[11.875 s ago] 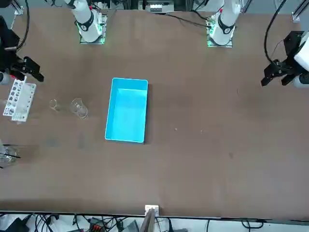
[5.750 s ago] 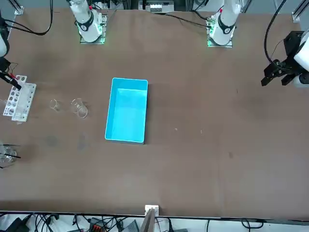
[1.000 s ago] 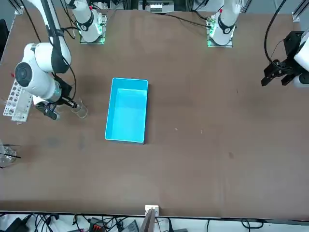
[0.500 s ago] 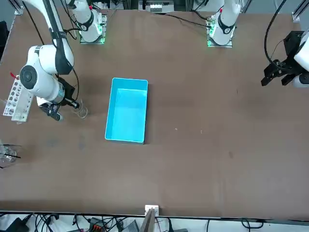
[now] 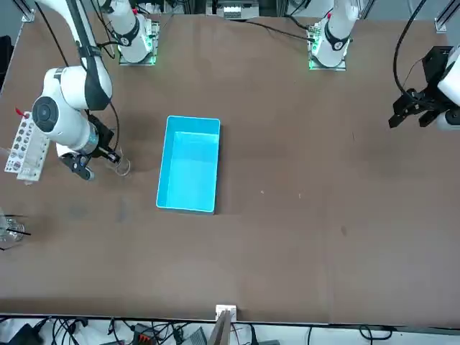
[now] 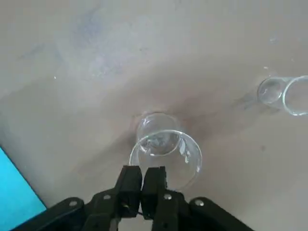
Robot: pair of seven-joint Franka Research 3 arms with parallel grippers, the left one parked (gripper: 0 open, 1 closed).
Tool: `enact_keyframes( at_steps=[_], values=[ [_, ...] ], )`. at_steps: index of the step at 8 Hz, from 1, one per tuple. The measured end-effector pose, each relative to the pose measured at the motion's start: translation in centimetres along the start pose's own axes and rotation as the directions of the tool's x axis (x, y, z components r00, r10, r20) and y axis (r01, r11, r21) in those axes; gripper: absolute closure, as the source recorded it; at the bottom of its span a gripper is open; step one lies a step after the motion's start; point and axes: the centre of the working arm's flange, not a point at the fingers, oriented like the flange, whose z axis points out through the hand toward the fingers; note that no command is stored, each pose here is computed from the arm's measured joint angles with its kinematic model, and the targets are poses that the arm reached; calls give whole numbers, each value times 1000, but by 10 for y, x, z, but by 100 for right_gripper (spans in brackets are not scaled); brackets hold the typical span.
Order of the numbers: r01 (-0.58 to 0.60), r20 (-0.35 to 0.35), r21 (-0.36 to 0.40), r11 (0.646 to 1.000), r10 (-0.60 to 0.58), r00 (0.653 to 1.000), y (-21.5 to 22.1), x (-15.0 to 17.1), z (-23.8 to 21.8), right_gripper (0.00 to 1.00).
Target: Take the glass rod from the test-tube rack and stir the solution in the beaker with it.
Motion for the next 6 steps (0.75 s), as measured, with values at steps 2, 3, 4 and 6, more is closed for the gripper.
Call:
enact_keyframes(
  at_steps=[2,3,4,6],
  values=[
    [-5,-24,13,1000,5,1000,2,4,-2,95],
    [-9,-32,16,1000,10,999,4,7,-3,95],
    [-8,-41,7,1000,8,999,8,9,-4,95],
    [-5,-51,-19,1000,4,999,18,14,-1,95]
  ],
)
